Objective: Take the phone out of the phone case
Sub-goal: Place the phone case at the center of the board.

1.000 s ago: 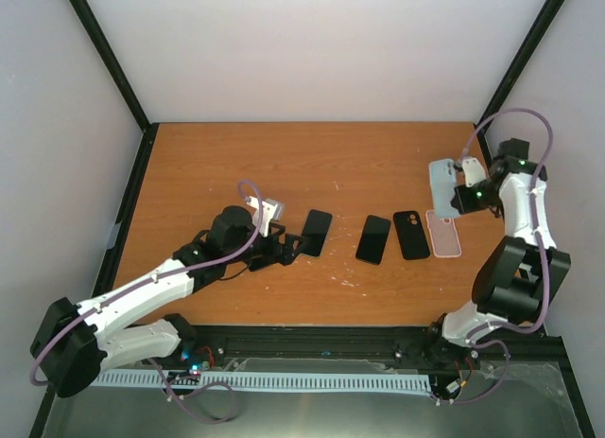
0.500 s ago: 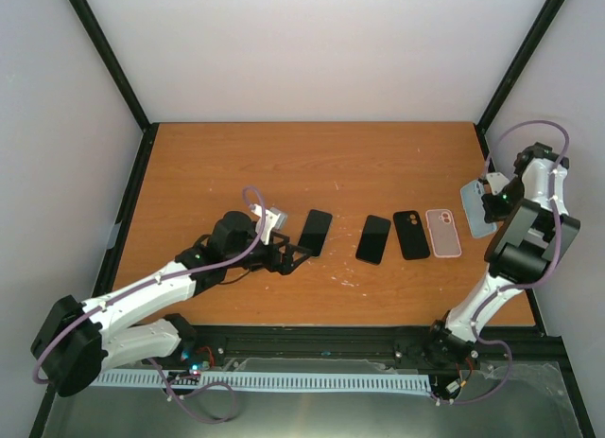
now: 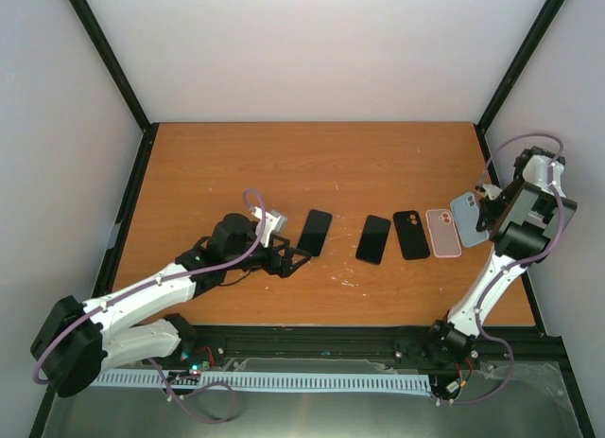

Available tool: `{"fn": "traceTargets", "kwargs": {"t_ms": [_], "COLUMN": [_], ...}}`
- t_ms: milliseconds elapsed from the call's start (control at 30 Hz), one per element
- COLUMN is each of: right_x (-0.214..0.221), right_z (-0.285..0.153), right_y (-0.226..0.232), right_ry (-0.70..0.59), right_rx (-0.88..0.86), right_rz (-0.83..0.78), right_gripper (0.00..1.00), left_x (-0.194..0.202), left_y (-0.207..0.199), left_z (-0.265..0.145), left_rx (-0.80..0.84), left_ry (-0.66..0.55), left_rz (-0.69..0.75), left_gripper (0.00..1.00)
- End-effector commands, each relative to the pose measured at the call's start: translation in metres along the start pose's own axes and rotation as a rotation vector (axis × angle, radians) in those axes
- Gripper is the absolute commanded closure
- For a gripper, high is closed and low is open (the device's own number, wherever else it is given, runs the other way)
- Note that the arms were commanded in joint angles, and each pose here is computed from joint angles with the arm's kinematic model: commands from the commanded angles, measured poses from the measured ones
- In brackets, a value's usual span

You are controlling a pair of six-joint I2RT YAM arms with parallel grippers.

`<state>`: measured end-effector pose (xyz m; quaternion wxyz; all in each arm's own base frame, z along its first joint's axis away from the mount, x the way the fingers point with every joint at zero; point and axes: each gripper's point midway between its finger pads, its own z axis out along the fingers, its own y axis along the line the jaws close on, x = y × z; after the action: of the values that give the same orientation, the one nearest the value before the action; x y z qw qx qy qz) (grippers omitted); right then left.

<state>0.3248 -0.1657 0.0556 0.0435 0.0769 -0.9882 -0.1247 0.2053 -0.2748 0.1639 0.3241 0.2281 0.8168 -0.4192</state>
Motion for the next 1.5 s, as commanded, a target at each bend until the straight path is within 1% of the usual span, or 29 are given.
{"fn": "traceTargets", "kwargs": {"t_ms": [0, 133, 300, 567, 700, 967, 1067, 1133, 1200, 1233, 1333, 1367, 1467], "right_x": [0.008, 0.015, 0.016, 0.011, 0.011, 0.013, 0.01, 0.006, 0.002, 0.001, 0.001, 0.001, 0.003], "right_z": [0.006, 0.02, 0.033, 0.035, 0.039, 0.045, 0.038, 0.029, 0.018, 0.013, 0.002, 0.0, -0.004], "right_y": [0.017, 0.016, 0.023, 0.045, 0.052, 0.066, 0.063, 0.059, 0.055, 0.053, 0.045, 0.044, 0.039], "right_ry": [0.049, 0.096, 0.108, 0.045, 0.032, 0.018, 0.0, -0.021, -0.039, -0.044, -0.048, -0.044, -0.041], "right_rx": [-0.13, -0.148, -0.21, -0.319, -0.362, -0.436, -0.412, -0.381, -0.338, -0.318, -0.251, -0.238, -0.195], "right_rz": [0.003, -0.005, 0.008, -0.019, -0.022, -0.023, -0.027, -0.021, -0.016, -0.013, 0.005, 0.009, 0.023], "right_gripper": [0.85, 0.76, 0.73, 0.75, 0.78, 0.78, 0.68, 0.54, 0.48, 0.44, 0.4, 0.36, 0.34], "left_x": [-0.006, -0.005, -0.005, -0.003, -0.004, -0.008, -0.009, -0.01, -0.01, -0.01, -0.01, -0.009, -0.01], "left_y": [-0.005, -0.005, -0.004, -0.004, -0.005, -0.007, -0.007, -0.006, -0.005, -0.005, -0.003, -0.002, 0.001], "left_z": [-0.004, -0.004, -0.004, 0.0, 0.002, 0.005, 0.005, 0.005, 0.005, 0.005, 0.005, 0.005, 0.003], "left_rx": [0.024, 0.022, 0.021, 0.032, 0.038, 0.047, 0.041, 0.034, 0.026, 0.022, 0.014, 0.01, -0.015], "left_ry": [-0.033, -0.029, -0.031, -0.018, -0.014, -0.009, -0.009, -0.009, -0.009, -0.009, -0.008, -0.008, -0.005], "left_rz": [0.022, 0.021, 0.019, 0.009, 0.01, 0.012, 0.013, 0.014, 0.014, 0.014, 0.013, 0.014, 0.029], "left_gripper": [0.03, 0.03, 0.03, 0.04, 0.04, 0.04, 0.04, 0.04, 0.04, 0.04, 0.04, 0.04, 0.04]}}
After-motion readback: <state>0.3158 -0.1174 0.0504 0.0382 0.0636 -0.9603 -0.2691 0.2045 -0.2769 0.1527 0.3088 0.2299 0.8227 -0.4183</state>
